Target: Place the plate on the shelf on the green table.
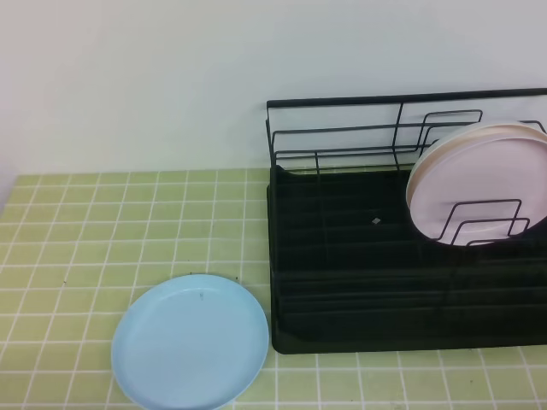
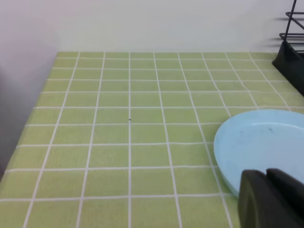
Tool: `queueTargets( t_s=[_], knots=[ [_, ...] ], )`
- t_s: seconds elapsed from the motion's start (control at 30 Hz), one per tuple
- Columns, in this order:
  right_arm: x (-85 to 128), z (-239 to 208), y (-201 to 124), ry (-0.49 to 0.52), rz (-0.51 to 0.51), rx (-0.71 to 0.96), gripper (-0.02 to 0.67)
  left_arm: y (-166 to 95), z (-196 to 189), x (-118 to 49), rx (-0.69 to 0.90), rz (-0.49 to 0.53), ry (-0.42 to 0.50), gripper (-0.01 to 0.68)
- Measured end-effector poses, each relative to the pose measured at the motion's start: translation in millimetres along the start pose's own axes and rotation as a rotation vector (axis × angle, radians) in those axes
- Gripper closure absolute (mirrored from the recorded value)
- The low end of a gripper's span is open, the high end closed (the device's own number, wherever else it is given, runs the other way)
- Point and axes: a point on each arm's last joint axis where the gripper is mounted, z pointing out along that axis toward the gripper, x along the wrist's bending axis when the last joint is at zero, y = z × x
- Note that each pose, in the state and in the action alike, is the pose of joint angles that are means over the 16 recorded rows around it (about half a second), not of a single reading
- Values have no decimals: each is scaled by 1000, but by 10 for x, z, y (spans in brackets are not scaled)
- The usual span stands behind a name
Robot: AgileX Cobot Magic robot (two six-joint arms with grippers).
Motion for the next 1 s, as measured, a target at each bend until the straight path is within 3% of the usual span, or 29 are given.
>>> queueTargets(
  t_s=[0.47,0.7,0.87,1.0],
  knots=[
    [3,-3,16,4,12,-9,652,11,-1,-1,-5,1,0,673],
    [25,-12,95,32,94,-82,652,44,-2,-3,-41,-11,-3,673],
    [36,-28,197,58,181,-182,652,80,-3,-14,-89,-86,-19,673],
    [31,-52,292,74,254,-279,652,126,-9,-26,-139,-207,-43,673]
  ],
)
